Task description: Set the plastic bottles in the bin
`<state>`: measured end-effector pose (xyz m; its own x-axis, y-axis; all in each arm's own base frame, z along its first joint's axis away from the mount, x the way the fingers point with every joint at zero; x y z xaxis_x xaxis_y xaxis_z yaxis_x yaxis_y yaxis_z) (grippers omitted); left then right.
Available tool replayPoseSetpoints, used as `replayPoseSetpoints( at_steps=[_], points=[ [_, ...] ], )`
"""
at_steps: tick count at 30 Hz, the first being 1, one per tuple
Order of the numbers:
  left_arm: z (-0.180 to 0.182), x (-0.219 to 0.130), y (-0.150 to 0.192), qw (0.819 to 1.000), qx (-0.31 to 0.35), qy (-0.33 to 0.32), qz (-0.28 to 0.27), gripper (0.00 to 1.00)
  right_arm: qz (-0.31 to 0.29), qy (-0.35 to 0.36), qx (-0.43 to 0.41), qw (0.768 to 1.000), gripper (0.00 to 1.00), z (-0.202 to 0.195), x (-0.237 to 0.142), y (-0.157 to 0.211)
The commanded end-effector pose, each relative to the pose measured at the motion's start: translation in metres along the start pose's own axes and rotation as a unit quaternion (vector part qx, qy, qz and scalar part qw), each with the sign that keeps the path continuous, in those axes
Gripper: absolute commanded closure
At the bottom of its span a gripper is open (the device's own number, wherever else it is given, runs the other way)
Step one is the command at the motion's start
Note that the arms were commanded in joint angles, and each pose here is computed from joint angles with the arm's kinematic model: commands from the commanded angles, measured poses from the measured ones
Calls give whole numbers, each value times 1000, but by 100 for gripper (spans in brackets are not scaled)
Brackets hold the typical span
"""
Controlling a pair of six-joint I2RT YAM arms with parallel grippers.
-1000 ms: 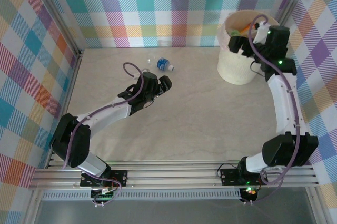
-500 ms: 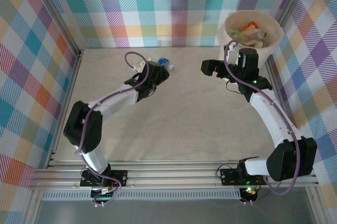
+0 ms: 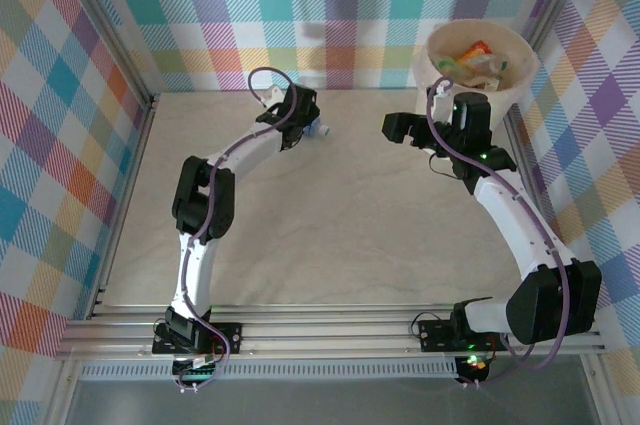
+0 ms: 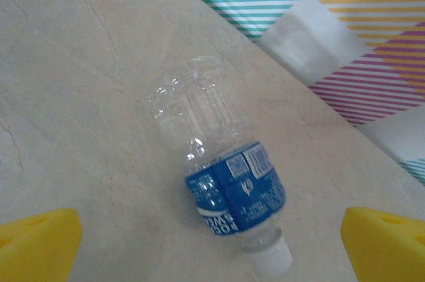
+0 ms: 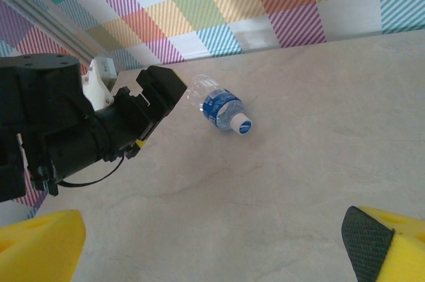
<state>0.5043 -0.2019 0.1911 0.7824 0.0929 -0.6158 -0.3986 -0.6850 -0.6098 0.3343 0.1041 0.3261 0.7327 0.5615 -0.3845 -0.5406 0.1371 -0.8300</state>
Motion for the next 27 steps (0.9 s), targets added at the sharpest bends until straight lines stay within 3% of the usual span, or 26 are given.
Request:
replayPoseSetpoints(
  at_steps=[1,10,20,27],
  points=[
    [-6,11,-10,1000,0,-10,-10,0,-13,6,-23,1000,0,4,-4,-9],
    [-7,50,-4,998,10,-54,11,0,-7,14,-29,999,0,2,-1,-9],
    [22,102,-9,994,3,-112,18,0,2,28,-34,999,0,-2,1,-5],
    [24,134,-12,997,-18,-45,63,5,10,31,-26,999,0,-4,3,-2]
  ],
)
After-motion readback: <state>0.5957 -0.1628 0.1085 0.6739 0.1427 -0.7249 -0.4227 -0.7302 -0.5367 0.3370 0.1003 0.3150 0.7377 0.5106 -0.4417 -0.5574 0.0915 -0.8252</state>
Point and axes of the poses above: each hand's point on the last joint's axis, 136 mm out from that joint toward the fingers, its own x axis out along the fingers, its own z axis along the line the jaws close on, y = z × x, the point moved 8 cm from there along -x, back along the fingers, and after that the axes turned 5 degrees about -x, right-handed, at the moved point
